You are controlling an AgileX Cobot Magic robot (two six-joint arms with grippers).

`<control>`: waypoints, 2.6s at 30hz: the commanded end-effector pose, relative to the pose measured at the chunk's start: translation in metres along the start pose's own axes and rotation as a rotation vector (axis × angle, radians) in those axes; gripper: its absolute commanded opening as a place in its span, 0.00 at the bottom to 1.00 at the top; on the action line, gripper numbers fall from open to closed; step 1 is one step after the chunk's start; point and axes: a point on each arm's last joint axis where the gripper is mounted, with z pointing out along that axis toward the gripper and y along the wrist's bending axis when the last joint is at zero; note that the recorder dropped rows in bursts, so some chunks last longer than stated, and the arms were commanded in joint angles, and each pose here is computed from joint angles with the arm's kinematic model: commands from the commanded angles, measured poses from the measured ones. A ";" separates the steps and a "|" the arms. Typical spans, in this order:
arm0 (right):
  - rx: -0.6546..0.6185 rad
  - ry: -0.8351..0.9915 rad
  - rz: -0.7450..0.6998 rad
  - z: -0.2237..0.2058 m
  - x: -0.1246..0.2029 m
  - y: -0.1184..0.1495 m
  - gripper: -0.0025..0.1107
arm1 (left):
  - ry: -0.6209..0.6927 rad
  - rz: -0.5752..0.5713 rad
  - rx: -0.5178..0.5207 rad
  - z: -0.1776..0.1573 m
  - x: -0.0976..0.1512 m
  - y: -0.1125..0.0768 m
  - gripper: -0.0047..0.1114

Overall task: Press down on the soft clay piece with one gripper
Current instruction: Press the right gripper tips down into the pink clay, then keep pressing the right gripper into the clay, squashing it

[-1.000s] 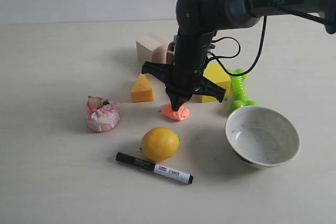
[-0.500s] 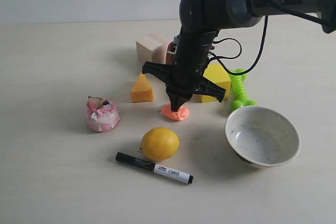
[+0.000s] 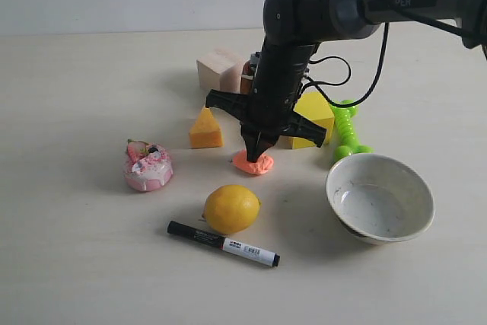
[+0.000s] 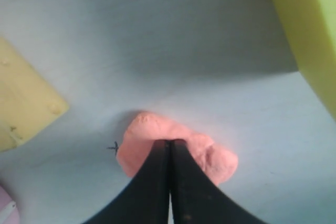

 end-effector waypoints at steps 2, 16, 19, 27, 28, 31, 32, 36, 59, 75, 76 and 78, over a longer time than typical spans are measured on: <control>0.047 0.118 0.021 0.046 0.016 -0.001 0.02 | -0.017 -0.001 0.008 -0.001 -0.002 -0.001 0.04; 0.062 0.121 0.013 0.050 0.017 -0.002 0.02 | -0.017 -0.001 0.008 -0.001 -0.002 -0.001 0.04; 0.062 0.122 0.013 0.050 0.017 -0.002 0.02 | -0.017 -0.001 0.008 -0.001 -0.002 -0.001 0.04; 0.064 0.120 0.011 0.050 0.017 -0.002 0.02 | -0.017 -0.001 0.008 -0.001 -0.002 -0.001 0.04; 0.064 0.120 0.011 0.050 0.017 -0.002 0.02 | -0.017 -0.001 0.008 -0.001 -0.002 -0.001 0.04; 0.064 0.120 0.011 0.050 0.017 -0.002 0.02 | -0.017 -0.001 0.008 -0.001 -0.002 -0.001 0.04; 0.064 0.120 0.011 0.050 0.017 -0.002 0.02 | -0.017 -0.001 0.008 -0.001 -0.002 -0.001 0.04; 0.064 0.120 0.011 0.050 0.017 -0.002 0.02 | -0.017 -0.001 0.008 -0.001 -0.002 -0.001 0.04; 0.034 0.051 -0.031 0.021 0.016 0.003 0.02 | -0.017 -0.001 0.008 -0.001 -0.002 -0.001 0.04; 0.027 -0.027 -0.061 -0.005 0.016 0.005 0.02 | -0.017 -0.001 0.008 -0.001 -0.002 -0.001 0.04; 0.026 -0.033 -0.060 -0.008 0.016 0.005 0.02 | -0.017 -0.001 0.008 -0.001 -0.002 -0.001 0.04; 0.023 -0.036 -0.061 -0.009 0.016 0.005 0.02 | -0.017 -0.001 0.008 -0.001 -0.002 -0.001 0.04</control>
